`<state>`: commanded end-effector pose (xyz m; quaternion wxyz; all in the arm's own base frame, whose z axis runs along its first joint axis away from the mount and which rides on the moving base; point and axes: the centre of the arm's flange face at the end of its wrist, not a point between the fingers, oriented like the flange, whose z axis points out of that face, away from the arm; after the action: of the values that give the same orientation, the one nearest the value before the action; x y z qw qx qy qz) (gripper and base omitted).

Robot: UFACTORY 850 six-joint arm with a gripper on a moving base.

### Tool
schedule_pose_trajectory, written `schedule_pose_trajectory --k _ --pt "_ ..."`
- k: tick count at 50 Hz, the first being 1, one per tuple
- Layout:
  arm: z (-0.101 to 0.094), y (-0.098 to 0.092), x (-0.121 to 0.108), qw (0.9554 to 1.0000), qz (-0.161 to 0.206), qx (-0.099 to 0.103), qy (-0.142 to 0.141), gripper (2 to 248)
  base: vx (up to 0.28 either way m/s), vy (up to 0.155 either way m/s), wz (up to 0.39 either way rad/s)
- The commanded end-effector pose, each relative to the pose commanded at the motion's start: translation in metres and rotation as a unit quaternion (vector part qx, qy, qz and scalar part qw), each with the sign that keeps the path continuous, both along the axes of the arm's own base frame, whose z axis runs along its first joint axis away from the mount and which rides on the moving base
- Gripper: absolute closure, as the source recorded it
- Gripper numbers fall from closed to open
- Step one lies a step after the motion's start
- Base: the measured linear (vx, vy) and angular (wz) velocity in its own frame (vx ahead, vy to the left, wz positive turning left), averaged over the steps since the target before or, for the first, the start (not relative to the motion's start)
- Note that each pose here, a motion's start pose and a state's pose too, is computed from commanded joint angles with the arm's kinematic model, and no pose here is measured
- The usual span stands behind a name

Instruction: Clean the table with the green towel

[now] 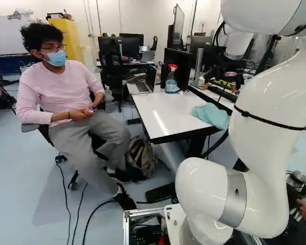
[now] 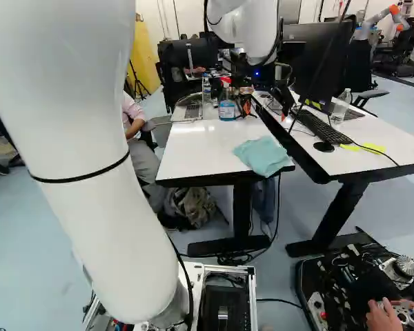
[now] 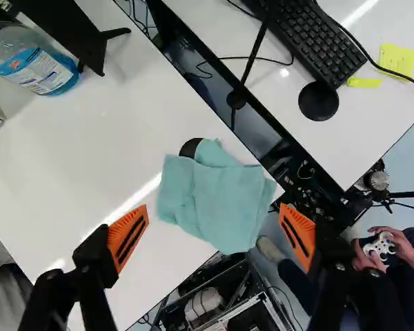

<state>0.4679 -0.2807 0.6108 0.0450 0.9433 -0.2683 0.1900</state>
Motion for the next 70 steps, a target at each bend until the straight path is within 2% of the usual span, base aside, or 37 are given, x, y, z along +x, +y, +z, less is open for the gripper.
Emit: schedule_pose_trajectory --k 35,54,70 --pt "-0.023 0.027 0.001 0.9992 0.022 -0.018 -0.029 3 0.000 0.000 0.000" --pt "-0.045 0.053 -0.001 0.9967 0.043 -0.035 -0.059 3 0.000 0.000 0.000" --pt "-0.069 0.083 -0.007 0.9922 0.066 -0.052 -0.093 3 0.000 0.000 0.000"
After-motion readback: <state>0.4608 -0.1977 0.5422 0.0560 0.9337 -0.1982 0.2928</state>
